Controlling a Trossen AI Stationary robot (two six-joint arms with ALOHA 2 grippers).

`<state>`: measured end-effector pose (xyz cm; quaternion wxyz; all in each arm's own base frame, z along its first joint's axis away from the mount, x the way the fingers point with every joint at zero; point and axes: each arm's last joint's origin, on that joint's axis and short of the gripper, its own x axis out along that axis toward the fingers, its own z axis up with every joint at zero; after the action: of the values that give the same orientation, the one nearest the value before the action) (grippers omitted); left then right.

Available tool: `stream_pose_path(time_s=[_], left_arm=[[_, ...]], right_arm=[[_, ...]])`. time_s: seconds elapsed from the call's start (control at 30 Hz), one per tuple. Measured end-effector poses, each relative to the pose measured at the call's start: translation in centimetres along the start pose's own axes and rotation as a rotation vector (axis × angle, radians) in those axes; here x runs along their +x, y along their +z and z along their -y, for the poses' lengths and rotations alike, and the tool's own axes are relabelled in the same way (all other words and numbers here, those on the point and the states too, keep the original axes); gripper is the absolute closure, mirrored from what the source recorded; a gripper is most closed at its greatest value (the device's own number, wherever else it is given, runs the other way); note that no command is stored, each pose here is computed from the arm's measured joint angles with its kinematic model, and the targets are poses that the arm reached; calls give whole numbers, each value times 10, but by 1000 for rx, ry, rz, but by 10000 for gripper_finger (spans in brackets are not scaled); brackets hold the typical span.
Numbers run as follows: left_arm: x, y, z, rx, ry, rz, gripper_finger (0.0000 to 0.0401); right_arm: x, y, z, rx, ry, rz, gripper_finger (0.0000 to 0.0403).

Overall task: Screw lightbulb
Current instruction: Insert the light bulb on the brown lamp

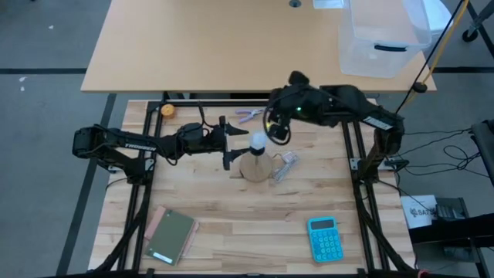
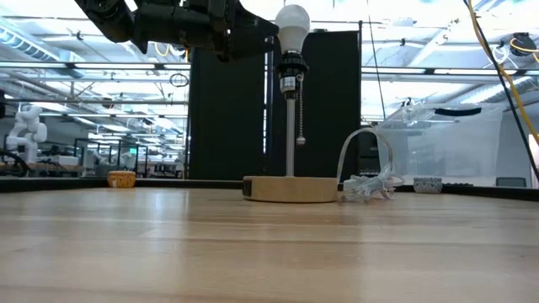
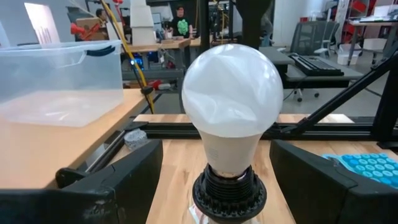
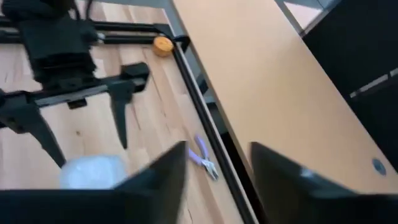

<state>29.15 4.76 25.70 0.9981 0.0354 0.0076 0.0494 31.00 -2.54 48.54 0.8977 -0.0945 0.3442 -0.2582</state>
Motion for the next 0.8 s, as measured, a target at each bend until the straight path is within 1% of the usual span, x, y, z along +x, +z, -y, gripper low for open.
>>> stream_pose_path(time_s=[0.1, 0.13, 0.27, 0.33, 0.43, 0.53, 0.63, 0.7, 0.73, 0.8], left_arm=[[0, 0, 0, 0, 0, -1, 101], [0, 0, 0, 4, 0, -1, 101], [0, 0, 0, 12, 0, -1, 101], [0, 0, 0, 12, 1, -1, 101], [0, 0, 0, 11, -1, 0, 101], [-4, 6, 0, 18, -1, 9, 101], [-12, 15, 0, 47, 1, 27, 101], [-17, 21, 0, 68, 0, 40, 101], [-19, 22, 0, 74, 0, 37, 101], [-21, 24, -1, 85, 1, 34, 104]], right_arm=[[4, -6, -3, -12, 2, -31, 368], [8, -8, -6, -21, 3, -44, 385], [26, -23, -17, -41, -11, -94, 397], [33, -33, -21, -46, -13, -80, 401], [35, -48, -22, -47, -14, 4, 402], [25, -67, -15, -27, -14, 105, 402], [13, -91, -6, 13, 46, 213, 403], [11, -108, -5, 32, 106, 309, 403], [12, -116, -6, 38, 124, 353, 403], [18, -134, -9, 41, 121, 413, 403]])
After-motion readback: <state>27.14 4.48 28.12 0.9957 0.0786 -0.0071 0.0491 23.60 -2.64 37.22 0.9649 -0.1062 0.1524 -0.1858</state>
